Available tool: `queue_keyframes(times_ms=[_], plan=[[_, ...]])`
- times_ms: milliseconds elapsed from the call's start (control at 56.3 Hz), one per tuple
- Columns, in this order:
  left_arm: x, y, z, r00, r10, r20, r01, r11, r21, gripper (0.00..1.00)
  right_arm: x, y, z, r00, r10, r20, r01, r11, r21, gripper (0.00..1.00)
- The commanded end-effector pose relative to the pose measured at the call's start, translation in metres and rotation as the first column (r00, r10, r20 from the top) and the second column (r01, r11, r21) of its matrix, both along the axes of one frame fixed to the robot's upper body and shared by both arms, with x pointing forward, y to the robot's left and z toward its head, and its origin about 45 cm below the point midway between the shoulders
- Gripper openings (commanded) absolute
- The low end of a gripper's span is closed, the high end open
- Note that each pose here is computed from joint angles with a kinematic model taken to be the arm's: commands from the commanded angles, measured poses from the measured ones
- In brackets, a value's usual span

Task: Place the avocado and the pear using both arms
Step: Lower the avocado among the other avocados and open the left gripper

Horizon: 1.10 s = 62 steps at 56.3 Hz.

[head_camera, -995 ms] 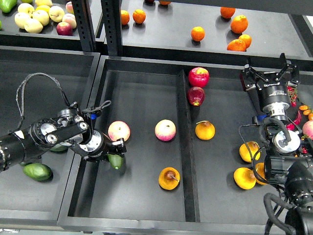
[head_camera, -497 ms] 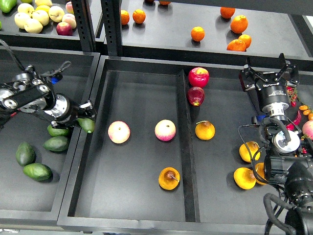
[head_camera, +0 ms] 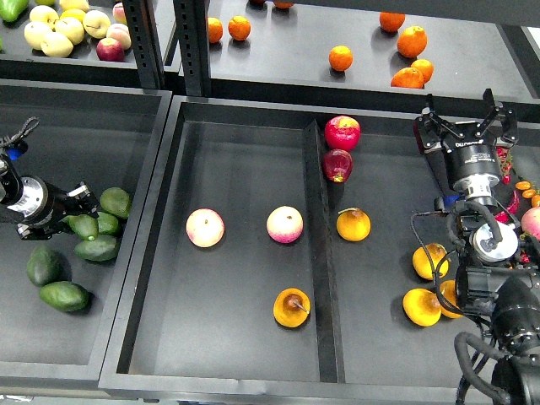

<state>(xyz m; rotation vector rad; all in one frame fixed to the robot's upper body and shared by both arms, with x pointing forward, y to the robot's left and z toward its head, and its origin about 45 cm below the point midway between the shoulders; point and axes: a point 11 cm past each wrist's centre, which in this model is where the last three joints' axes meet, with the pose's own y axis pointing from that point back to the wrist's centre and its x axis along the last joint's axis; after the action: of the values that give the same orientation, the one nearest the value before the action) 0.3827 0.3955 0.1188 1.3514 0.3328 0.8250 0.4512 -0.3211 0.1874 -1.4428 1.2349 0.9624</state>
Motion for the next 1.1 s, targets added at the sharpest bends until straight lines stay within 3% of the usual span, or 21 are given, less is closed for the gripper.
queue_keyframes(times_ms=[0,710,1083], plan=[[-0.007,0.005,-0.007,1.000,0.020,-0.014,-0.020,1.000,-0.004,0.46,0.000,0.000,0.001,1.000,0.001,0.002,-0.001,1.000,0.000,0.99],[-0.025,0.011,-0.031,0.996,0.068,-0.060,-0.068,0.998,-0.012,0.51,0.000,0.000,0.002,1.000,0.000,0.007,0.000,1.000,0.001,0.99],[-0.025,0.010,-0.030,0.996,0.069,-0.057,-0.070,0.997,-0.017,0.61,-0.001,-0.001,0.000,1.000,-0.001,0.002,0.001,1.000,0.001,0.99]])
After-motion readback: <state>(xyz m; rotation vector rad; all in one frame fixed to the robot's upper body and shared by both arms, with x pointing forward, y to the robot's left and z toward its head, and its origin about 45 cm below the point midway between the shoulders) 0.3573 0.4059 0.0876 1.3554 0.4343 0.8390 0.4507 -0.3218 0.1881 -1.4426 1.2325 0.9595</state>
